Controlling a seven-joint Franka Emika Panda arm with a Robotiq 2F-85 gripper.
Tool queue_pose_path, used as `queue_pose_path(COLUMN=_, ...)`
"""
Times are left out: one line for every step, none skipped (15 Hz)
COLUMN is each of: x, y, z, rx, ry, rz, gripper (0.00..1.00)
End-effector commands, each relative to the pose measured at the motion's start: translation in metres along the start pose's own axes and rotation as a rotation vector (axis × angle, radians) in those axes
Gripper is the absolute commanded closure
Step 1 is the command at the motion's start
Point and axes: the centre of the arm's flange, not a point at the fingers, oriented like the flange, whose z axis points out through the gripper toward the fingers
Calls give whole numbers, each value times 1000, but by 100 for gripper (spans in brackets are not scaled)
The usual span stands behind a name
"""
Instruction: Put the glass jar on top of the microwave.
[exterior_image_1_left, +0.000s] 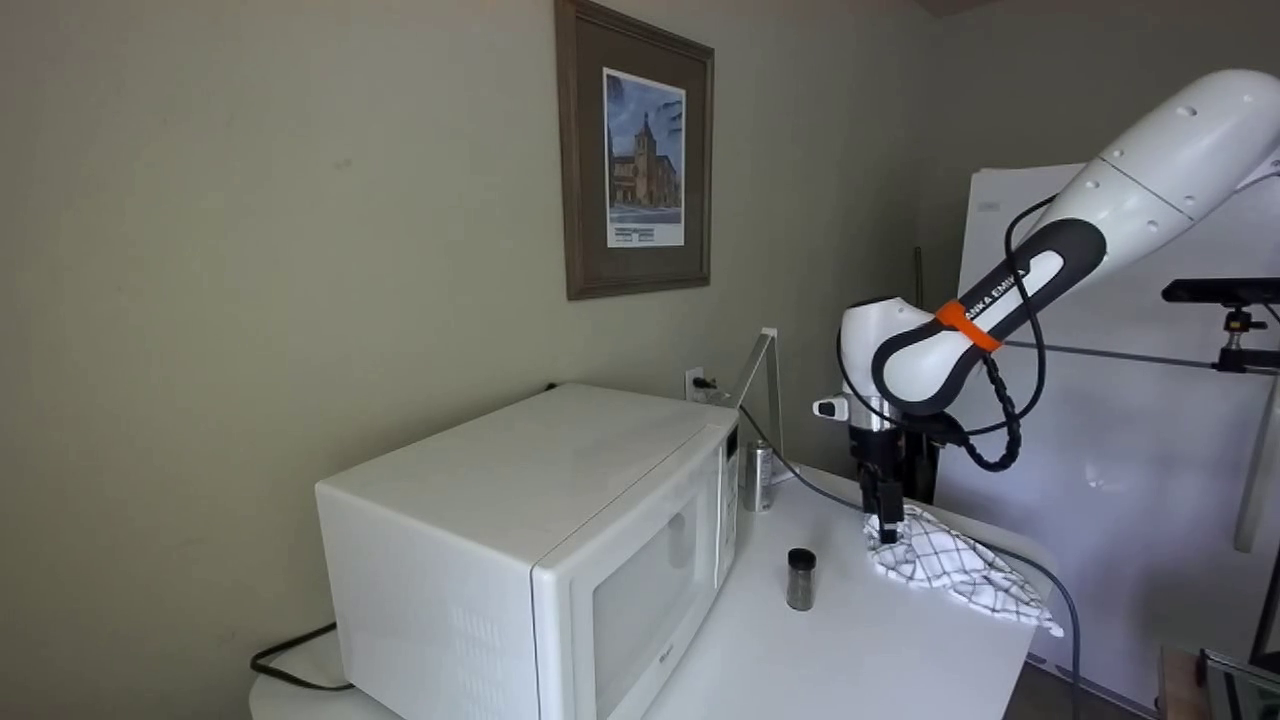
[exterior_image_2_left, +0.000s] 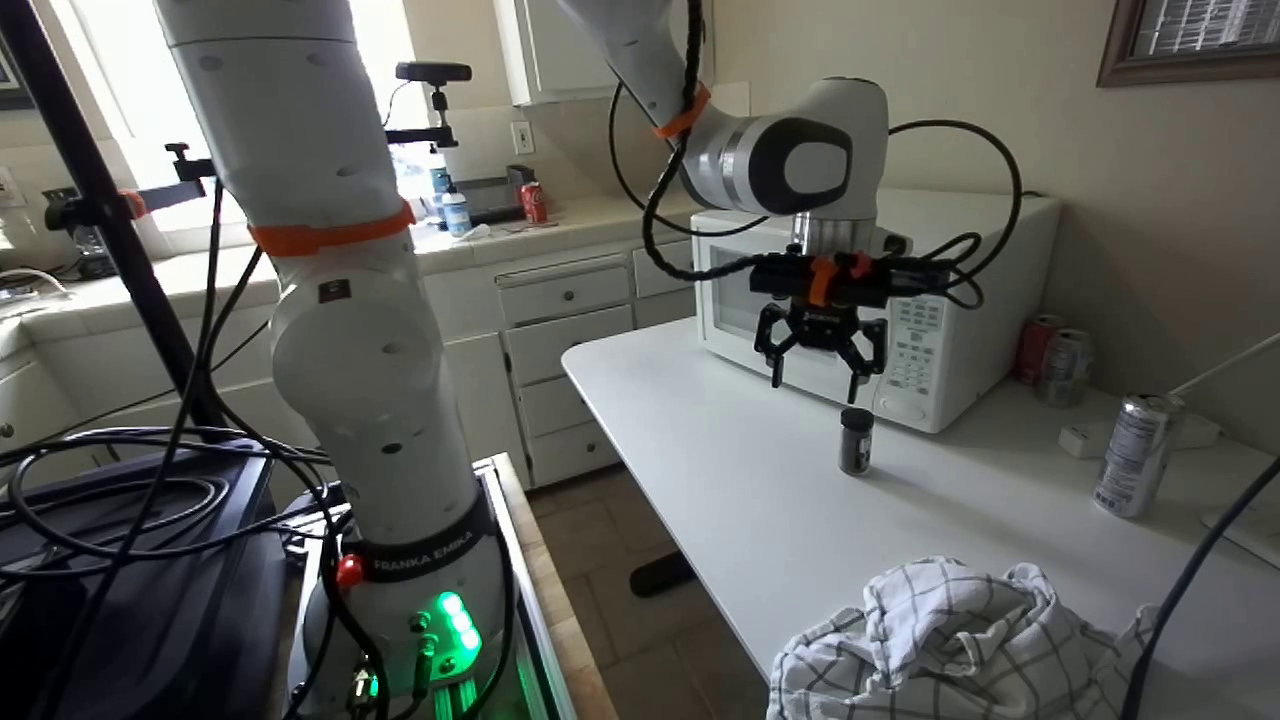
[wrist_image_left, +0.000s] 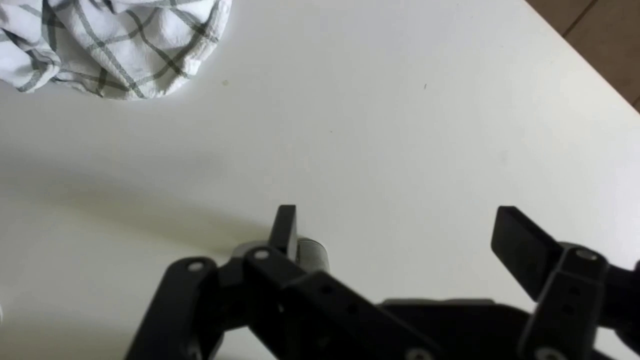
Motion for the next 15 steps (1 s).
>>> queue_pose_path(x=9, y=9, z=14, rx=14, ry=57, rz=-6, gripper=0)
queue_pose_path(x=11, y=11, z=18, rx=11, ry=79, rz=-6, gripper=0)
queue_pose_path(x=13, y=15, z=23, rx=2, ry=101, rz=-3, gripper=0)
queue_pose_path(x=16, y=18, z=28, rx=-10, ry=118, rz=-2, gripper=0)
queue_pose_path(x=17, y=22, z=32, rx=-8, ry=128, rz=3, gripper=0)
queue_pose_path(x=18, y=26, z=37, rx=-9, ry=148, rz=10, gripper=0)
queue_pose_path(x=20, y=29, z=42, rx=-16, ry=174, rz=13, gripper=0)
queue_pose_path(x=22, y=32, z=47, rx=-13, ry=202, rz=20, gripper=0)
queue_pose_path(x=24, y=33, z=51, rx=4, ry=223, rz=24, gripper=0)
queue_pose_path(x=27, y=33, z=56, rx=12, ry=244, rz=28, gripper=0)
queue_pose_path(x=30, y=33, z=60, rx=22, ry=271, rz=27, gripper=0)
queue_pose_path(x=34, y=33, z=63, rx=31, ry=293, rz=24, gripper=0)
queue_pose_path(x=38, y=32, z=67, rx=33, ry=311, rz=20, gripper=0)
queue_pose_path(x=41, y=31, z=71, rx=28, ry=331, rz=18, gripper=0)
queue_pose_path(x=44, y=31, z=74, rx=11, ry=348, rz=21, gripper=0)
